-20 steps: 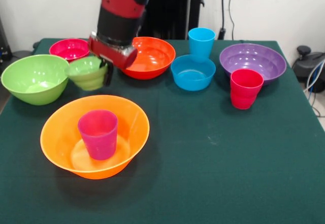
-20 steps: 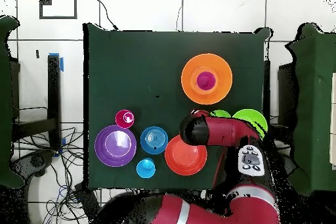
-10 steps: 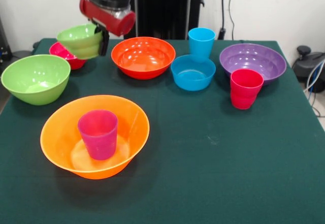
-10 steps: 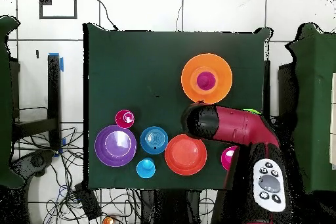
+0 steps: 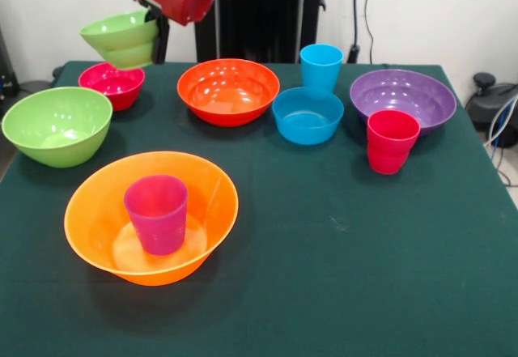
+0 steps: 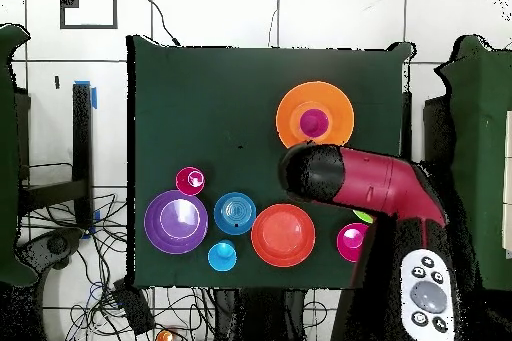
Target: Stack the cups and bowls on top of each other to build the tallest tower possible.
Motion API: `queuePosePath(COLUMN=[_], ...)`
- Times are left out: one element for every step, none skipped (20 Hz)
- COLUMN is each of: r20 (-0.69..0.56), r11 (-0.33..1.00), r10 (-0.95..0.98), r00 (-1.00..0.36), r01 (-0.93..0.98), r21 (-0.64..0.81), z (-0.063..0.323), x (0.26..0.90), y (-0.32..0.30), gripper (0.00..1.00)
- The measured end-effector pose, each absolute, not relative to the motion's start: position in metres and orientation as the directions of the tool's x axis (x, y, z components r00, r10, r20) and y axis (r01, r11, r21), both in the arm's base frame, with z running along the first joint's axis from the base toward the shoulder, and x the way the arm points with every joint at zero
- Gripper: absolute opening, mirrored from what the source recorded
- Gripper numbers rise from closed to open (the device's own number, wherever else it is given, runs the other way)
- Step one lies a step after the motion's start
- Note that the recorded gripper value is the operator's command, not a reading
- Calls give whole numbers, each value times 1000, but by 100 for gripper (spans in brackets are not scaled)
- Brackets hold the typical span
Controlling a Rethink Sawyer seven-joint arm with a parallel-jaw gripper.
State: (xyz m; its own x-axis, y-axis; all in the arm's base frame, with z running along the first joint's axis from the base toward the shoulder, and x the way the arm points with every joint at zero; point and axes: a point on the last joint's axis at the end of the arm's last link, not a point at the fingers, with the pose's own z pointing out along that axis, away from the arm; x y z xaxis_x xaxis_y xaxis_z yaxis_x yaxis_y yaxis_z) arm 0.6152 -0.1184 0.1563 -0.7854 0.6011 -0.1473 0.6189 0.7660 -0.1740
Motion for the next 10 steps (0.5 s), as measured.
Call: queuePosePath(r20=[-149, -150, -149, -146, -146, -144, -142, -138, -135, -130], r11=[763, 762, 760, 755, 754, 752, 750, 745, 741, 735], r10=[603, 604, 606, 611, 612, 614, 616, 622, 627, 633], r00=[-784, -783, -781, -778, -777, -776, -774, -771, -768, -763], r01=[621, 622, 624, 628, 629, 631, 632, 637, 640, 645], r21=[-177, -178, -181, -187, -190, -193, -195, -201, -204, -207], z=[163, 166, 170, 178, 181, 184, 187, 194, 199, 205], x=[620, 623, 627, 636, 639, 642, 646, 653, 658, 665], y=[-121, -122, -124, -127, -128, -130, -132, -136, -139, -144], gripper=[0, 0, 0, 0, 0, 0, 0, 0, 0, 0])
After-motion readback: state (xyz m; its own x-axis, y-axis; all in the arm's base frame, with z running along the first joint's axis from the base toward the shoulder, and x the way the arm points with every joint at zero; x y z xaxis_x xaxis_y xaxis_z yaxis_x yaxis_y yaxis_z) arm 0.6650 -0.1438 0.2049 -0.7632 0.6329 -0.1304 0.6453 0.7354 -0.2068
